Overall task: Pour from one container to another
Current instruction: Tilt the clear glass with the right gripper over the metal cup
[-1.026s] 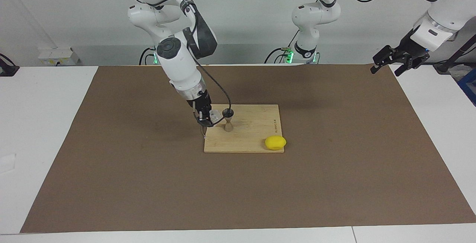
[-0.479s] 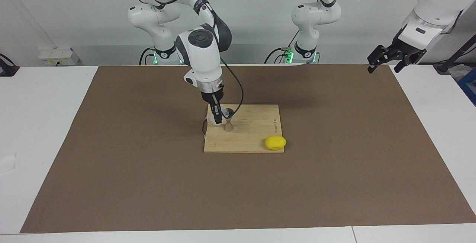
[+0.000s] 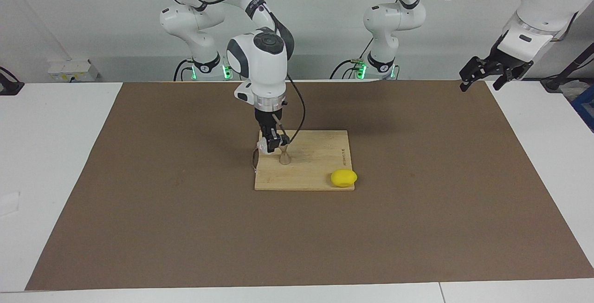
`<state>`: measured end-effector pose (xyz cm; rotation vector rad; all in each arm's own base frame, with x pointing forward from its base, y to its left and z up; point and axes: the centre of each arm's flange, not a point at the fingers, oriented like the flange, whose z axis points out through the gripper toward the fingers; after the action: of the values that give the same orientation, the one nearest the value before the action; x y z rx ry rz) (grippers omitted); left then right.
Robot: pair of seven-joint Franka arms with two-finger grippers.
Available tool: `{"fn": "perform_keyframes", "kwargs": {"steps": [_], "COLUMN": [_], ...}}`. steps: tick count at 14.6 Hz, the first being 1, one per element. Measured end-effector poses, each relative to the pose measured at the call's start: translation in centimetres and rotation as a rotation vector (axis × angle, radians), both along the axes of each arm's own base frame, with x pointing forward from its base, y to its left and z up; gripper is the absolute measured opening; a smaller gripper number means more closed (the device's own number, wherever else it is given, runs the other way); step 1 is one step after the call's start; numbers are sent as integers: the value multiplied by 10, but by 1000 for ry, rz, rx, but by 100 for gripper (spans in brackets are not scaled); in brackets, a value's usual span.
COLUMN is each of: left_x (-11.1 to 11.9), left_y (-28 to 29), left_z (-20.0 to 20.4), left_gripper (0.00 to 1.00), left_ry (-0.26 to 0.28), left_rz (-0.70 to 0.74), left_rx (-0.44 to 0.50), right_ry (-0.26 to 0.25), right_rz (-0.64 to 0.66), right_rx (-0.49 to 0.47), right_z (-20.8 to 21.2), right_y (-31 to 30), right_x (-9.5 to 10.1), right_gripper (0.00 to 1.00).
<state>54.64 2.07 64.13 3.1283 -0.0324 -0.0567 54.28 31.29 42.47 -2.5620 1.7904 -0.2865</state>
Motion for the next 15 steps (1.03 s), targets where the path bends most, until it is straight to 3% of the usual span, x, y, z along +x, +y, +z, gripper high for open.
{"fn": "perform_keyframes", "kwargs": {"steps": [15], "left_x": [2], "left_y": [-8], "left_z": [12], "left_gripper": [100], "left_ry": [-39], "left_rz": [50], "left_rx": [-6], "right_ry": [-76], "right_rz": [112], "right_rx": [-120], "right_z": [9], "right_y": [20], "right_x": [-10], "right_gripper": [50]}}
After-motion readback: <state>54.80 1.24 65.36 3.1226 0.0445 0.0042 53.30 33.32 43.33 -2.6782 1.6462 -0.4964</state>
